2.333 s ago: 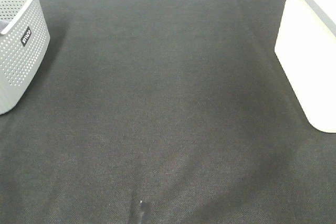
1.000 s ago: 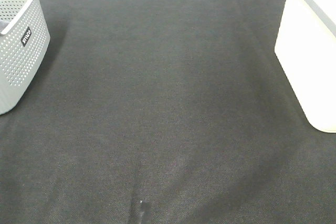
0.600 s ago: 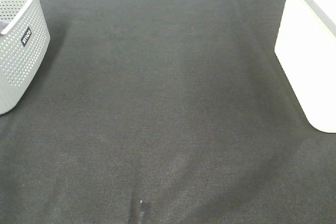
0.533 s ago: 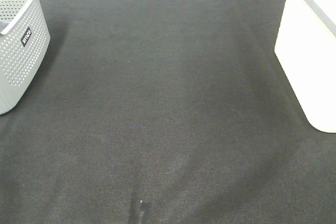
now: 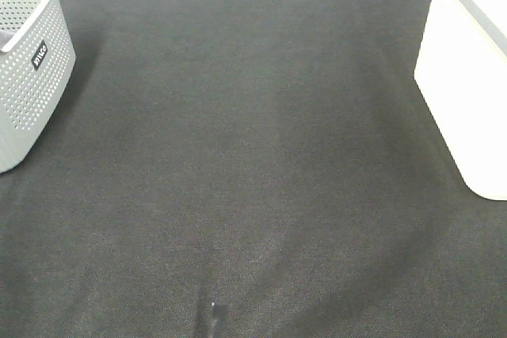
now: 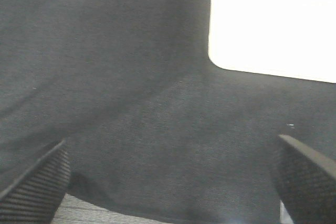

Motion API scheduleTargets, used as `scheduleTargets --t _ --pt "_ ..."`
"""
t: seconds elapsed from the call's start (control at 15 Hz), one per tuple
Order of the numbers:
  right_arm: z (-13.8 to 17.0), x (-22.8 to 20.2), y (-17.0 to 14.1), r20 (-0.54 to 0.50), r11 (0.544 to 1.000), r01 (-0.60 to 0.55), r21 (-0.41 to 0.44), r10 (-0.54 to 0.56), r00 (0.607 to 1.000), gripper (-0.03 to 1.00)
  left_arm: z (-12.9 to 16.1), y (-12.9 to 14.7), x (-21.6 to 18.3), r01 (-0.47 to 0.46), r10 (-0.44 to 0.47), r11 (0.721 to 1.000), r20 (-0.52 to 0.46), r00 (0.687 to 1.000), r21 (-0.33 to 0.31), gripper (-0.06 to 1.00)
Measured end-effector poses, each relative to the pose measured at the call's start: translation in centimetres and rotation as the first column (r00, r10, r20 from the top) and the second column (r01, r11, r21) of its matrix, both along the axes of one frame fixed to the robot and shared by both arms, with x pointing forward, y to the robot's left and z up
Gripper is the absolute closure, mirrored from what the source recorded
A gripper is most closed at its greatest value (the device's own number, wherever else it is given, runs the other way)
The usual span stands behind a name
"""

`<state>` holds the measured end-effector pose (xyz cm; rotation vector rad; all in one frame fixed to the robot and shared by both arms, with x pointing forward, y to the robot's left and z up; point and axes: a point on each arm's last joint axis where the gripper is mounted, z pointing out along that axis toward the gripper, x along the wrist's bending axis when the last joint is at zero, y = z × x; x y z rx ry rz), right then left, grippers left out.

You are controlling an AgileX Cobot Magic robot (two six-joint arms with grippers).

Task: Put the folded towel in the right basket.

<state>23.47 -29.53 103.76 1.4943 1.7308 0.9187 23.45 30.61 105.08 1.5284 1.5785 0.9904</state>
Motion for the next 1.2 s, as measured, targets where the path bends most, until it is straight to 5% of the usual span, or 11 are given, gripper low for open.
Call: scheduleTargets --t 1.2 --pt "0.02 -0.01 0.19 -0.001 1.000 -0.008 0.028 0.008 1.000 -0.01 0.00 0.00 0.00 0.000 0.000 1.000 0.000 1.000 0.000 -0.04"
